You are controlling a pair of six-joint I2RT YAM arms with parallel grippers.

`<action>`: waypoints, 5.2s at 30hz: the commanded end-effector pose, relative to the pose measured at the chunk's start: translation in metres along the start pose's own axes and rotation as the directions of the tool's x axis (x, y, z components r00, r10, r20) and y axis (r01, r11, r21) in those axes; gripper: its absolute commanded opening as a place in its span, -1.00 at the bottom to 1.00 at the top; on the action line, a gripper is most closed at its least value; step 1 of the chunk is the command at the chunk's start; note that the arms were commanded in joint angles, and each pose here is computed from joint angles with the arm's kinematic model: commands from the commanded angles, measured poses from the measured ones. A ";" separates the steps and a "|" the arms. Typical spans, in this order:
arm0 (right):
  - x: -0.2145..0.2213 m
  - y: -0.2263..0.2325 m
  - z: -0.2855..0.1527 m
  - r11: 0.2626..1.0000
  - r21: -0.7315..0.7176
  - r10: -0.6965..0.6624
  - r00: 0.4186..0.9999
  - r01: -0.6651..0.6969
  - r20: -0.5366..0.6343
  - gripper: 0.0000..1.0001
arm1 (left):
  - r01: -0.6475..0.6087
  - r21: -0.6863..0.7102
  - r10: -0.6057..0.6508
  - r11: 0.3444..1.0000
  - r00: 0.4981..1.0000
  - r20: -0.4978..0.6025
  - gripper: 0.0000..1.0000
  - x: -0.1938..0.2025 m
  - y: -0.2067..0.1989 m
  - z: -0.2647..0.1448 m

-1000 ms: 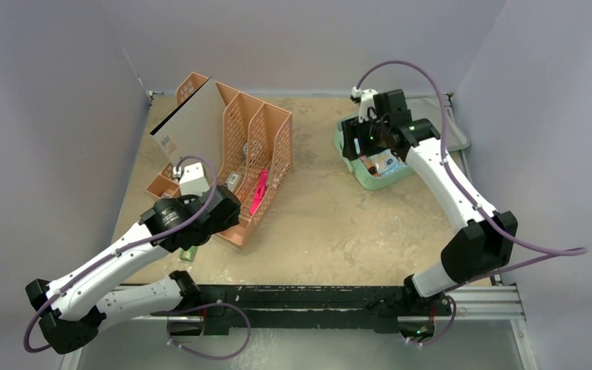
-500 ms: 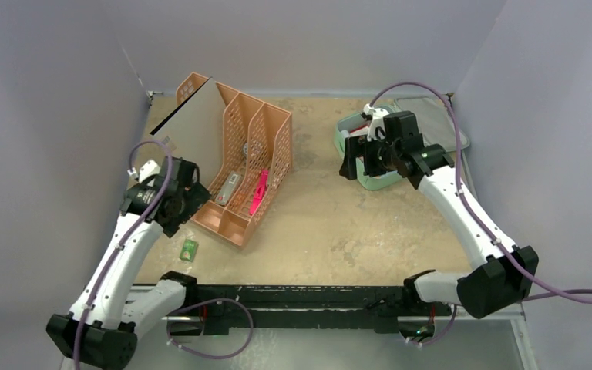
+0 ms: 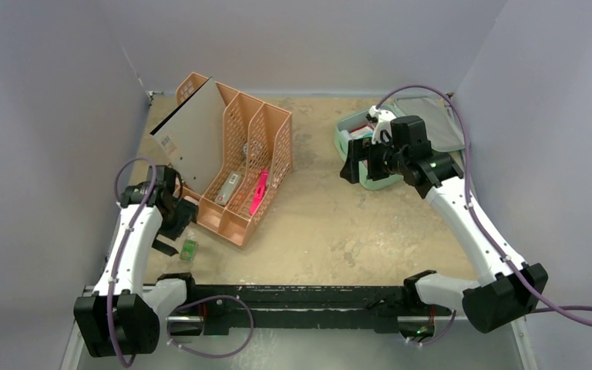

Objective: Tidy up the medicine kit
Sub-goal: Pick up the medical item at the center of the board, then place the medical item at the medicine box.

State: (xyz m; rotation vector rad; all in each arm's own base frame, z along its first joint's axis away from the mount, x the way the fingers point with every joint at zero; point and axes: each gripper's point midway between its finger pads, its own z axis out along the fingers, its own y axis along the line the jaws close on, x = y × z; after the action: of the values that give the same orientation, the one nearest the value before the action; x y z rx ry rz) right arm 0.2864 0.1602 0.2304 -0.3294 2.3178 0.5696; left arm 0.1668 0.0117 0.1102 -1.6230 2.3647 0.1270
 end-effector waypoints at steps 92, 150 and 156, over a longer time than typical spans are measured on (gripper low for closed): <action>-0.035 0.139 -0.016 0.889 -0.382 0.379 0.872 -0.251 0.309 0.36 | 0.242 0.537 -0.007 0.808 0.916 -0.401 -0.08 0.037 -0.089 -0.110; -0.026 0.313 0.093 0.912 -0.406 0.221 0.896 -0.051 0.384 -0.68 | 0.272 0.688 0.204 0.673 0.825 -0.527 0.56 0.068 -0.115 -0.186; -0.033 0.278 0.092 0.944 -0.323 0.202 0.898 -0.072 0.392 -0.67 | 0.233 0.723 0.222 0.651 0.852 -0.474 0.74 0.065 -0.116 -0.185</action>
State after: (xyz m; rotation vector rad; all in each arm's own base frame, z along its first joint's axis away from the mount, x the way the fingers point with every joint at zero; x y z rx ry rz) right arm 0.2357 0.4741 0.2476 -0.2370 1.8899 1.0236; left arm 0.2197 -0.1284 0.2668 -1.4195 2.2312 -1.3004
